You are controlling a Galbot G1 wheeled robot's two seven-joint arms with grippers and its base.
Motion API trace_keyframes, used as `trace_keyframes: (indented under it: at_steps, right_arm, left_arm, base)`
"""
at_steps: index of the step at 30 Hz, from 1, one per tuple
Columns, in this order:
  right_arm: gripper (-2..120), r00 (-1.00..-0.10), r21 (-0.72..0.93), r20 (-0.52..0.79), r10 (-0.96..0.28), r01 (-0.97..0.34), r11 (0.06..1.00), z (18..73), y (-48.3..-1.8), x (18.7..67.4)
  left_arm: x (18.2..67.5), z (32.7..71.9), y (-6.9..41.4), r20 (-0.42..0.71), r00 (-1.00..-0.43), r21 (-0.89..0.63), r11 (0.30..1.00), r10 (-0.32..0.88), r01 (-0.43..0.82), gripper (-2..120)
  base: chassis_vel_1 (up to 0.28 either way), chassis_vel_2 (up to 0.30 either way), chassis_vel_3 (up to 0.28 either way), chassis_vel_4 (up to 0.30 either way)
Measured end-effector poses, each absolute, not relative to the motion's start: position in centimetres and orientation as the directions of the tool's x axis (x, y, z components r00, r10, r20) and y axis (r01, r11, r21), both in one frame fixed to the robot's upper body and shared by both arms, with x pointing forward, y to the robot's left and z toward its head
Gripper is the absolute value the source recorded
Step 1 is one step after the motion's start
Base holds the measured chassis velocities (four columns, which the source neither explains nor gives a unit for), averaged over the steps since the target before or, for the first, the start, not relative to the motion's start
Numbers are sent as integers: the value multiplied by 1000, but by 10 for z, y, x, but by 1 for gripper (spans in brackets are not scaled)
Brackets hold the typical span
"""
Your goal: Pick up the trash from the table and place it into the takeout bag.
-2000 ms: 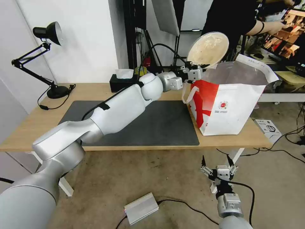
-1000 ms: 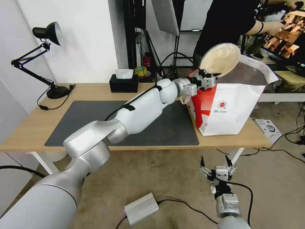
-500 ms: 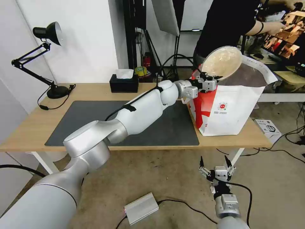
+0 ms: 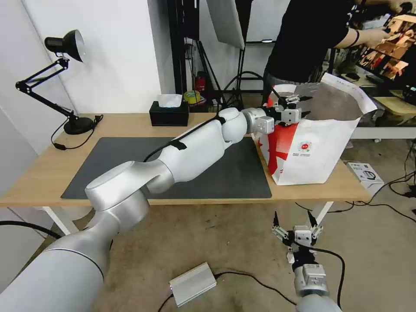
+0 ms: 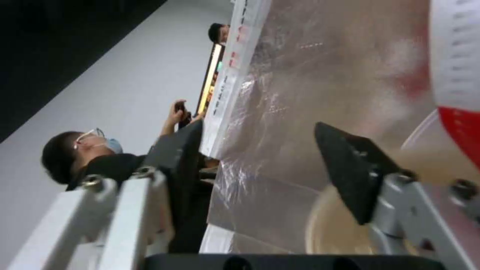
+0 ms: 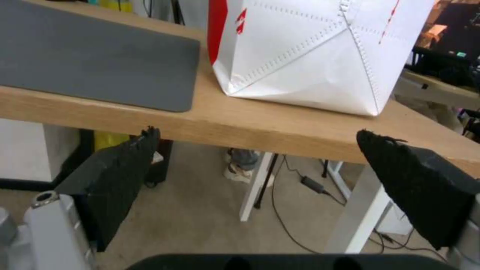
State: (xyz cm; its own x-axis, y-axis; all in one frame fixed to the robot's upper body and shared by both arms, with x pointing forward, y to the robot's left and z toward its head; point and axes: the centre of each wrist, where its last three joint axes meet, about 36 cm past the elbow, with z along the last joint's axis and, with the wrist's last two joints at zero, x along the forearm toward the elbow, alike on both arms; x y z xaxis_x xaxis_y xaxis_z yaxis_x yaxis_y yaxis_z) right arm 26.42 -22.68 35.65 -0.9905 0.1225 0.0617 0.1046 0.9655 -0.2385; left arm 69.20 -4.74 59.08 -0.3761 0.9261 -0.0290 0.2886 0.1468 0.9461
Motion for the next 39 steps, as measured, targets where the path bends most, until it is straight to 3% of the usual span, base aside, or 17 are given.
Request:
trace_keyframes:
  at_steps: [7, 10, 16, 25, 39]
  right_arm:
    - [100, -991, -237, 59, 122, 105, 966, 358, -227, 265]
    - [100, -991, -237, 58, 122, 105, 966, 358, -227, 265]
    - [100, -991, -239, 56, 124, 107, 965, 358, -228, 265]
    - [100, -991, -239, 49, 123, 108, 965, 359, -228, 268]
    - [100, -993, -247, 42, 114, 100, 964, 361, -230, 272]
  left_arm:
    - [690, 593, -48, -37, -369, 944, 154, 929, 293, 95]
    - [688, 596, -49, -47, -365, 941, 164, 930, 297, 99]
    - [685, 601, -50, -96, -368, 929, 216, 925, 299, 100]
    - [694, 639, -31, -201, -414, 909, 327, 888, 258, 100]
    - [715, 710, 45, -361, -547, 841, 518, 755, 159, 100]
  base:
    - [0, 0, 0, 0]
    - [0, 0, 0, 0]
    - [0, 0, 0, 0]
    - [0, 0, 0, 0]
    - [0, 0, 0, 0]
